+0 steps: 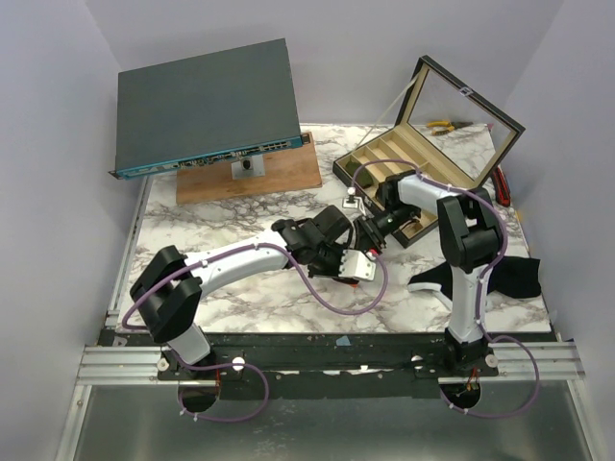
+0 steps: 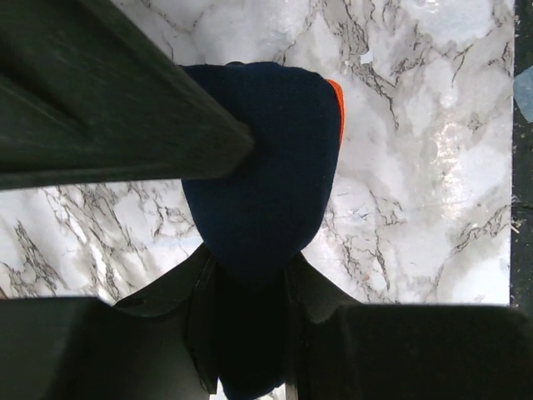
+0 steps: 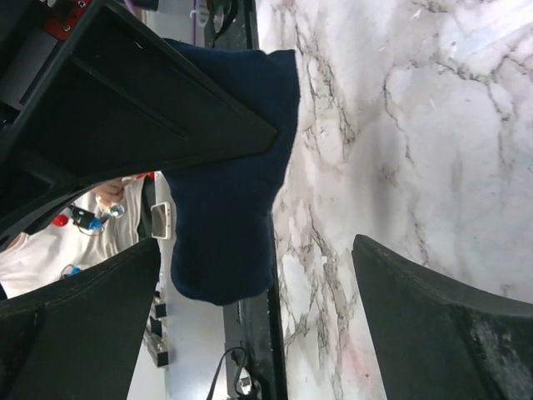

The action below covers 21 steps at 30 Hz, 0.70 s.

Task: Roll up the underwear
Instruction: Roll the underwear to the center of the board, then pick up the underwear from the center of the board.

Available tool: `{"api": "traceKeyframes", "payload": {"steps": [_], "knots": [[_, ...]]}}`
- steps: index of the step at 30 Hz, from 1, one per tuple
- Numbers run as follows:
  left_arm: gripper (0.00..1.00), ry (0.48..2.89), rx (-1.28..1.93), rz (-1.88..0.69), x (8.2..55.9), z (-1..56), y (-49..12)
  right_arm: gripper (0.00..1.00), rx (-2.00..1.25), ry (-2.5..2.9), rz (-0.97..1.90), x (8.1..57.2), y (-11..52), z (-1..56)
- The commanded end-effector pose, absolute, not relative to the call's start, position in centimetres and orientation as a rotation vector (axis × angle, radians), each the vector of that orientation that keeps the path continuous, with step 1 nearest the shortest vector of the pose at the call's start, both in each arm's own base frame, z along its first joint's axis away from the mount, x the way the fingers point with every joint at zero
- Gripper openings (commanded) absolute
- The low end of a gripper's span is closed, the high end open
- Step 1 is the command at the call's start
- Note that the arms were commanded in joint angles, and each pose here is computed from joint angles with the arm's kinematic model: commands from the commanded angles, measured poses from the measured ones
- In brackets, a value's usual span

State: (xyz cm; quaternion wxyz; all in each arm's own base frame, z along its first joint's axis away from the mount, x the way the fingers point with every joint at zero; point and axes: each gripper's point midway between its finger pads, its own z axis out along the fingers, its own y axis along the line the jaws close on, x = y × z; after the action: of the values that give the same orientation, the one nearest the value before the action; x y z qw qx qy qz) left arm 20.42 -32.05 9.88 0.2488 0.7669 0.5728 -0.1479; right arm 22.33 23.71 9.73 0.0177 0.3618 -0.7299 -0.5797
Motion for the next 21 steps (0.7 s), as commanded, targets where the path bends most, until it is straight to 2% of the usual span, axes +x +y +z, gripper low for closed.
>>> {"api": "traceKeyframes", "payload": {"steps": [1,14,21], "knots": [[0.00,1.543,2.074,-0.346,21.8,10.0,-32.6,1.00,1.120,-2.228,-1.810,21.4,24.6,9.6],[0.00,1.552,2.068,-0.320,22.9,10.5,-33.5,0.99,1.175,-2.229,-1.738,20.1,25.3,8.2],[0.00,1.563,2.071,-0.310,22.9,10.1,-33.3,0.83,1.178,-2.230,-1.742,20.4,25.5,8.3]]}}
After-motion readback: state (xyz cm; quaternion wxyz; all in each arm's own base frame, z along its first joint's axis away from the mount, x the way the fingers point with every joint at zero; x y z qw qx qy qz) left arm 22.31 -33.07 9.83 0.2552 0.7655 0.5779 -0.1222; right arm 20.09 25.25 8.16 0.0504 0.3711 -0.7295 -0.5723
